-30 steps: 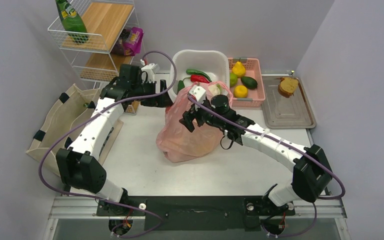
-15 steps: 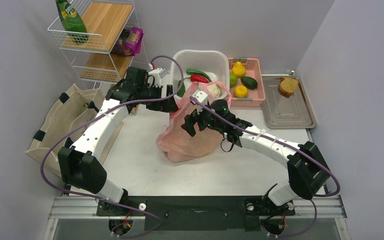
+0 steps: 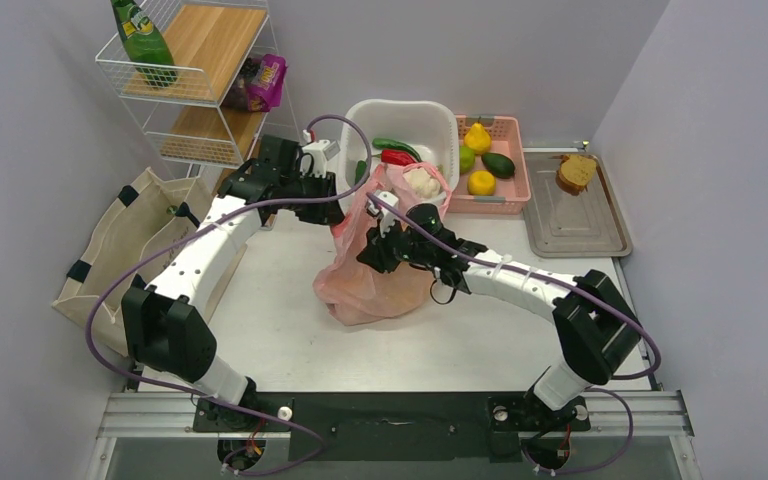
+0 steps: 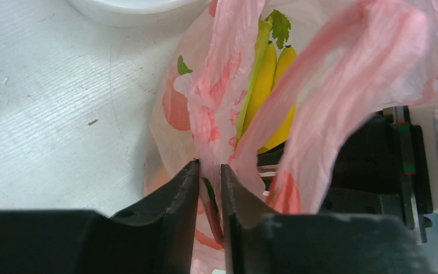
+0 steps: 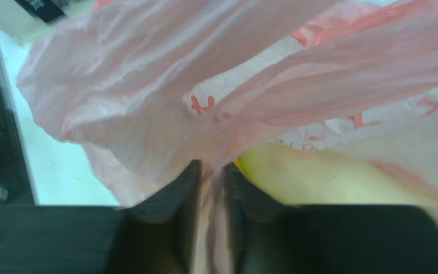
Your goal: Untie the knot of the grocery bags and take out the mixed food
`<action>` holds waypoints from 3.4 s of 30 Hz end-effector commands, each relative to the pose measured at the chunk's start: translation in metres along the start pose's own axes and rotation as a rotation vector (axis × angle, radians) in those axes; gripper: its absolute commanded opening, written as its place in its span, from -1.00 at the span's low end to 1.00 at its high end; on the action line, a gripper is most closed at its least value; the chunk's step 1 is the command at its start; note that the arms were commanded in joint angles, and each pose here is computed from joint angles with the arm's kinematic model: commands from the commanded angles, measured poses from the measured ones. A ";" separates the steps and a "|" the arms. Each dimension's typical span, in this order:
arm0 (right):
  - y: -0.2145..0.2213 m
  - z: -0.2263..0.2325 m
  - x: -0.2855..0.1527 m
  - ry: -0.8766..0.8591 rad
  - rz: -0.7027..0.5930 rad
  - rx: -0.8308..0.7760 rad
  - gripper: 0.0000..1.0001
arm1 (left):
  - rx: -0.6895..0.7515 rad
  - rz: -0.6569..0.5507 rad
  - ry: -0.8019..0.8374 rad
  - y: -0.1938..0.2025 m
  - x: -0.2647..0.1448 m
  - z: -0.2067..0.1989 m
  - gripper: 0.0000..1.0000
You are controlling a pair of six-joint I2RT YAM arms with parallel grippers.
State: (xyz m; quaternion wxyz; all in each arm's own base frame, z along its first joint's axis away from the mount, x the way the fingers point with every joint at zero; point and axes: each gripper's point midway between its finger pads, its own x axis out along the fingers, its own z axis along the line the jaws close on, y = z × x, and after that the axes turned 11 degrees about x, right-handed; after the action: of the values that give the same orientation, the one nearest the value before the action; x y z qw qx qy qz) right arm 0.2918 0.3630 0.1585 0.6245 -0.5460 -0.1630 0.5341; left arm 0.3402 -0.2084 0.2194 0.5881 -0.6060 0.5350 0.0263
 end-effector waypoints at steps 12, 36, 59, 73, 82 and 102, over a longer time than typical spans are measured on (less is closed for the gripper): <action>-0.092 -0.037 -0.147 0.436 -0.307 -0.285 -1.00 | 0.101 -0.222 -0.138 -0.077 -0.012 0.038 -1.00; -0.050 -0.007 -0.142 0.272 -0.219 -0.341 -0.87 | 0.621 -0.383 0.156 -0.145 -0.038 -0.031 0.43; -0.044 -0.013 -0.144 0.299 -0.211 -0.366 -0.94 | 0.711 -0.091 0.518 -0.099 0.028 -0.108 -0.05; -0.049 -0.036 -0.150 0.391 -0.246 -0.192 -1.00 | 1.023 -0.342 0.400 -0.041 -0.084 -0.119 -1.00; -0.061 -0.039 -0.159 0.372 -0.294 -0.103 -1.00 | 1.323 0.016 0.404 0.095 -0.035 -0.068 -1.00; -0.114 0.007 -0.224 0.349 -0.227 -0.266 0.14 | 1.177 -0.251 0.180 0.023 -0.105 -0.102 0.05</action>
State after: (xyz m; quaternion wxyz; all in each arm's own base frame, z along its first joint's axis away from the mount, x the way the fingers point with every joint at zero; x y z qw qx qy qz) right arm 0.2373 0.2132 0.3092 0.5859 -0.6857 -0.2090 0.3781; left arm 0.2178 -0.1997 0.2396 0.7781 -0.1451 0.4790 -0.3795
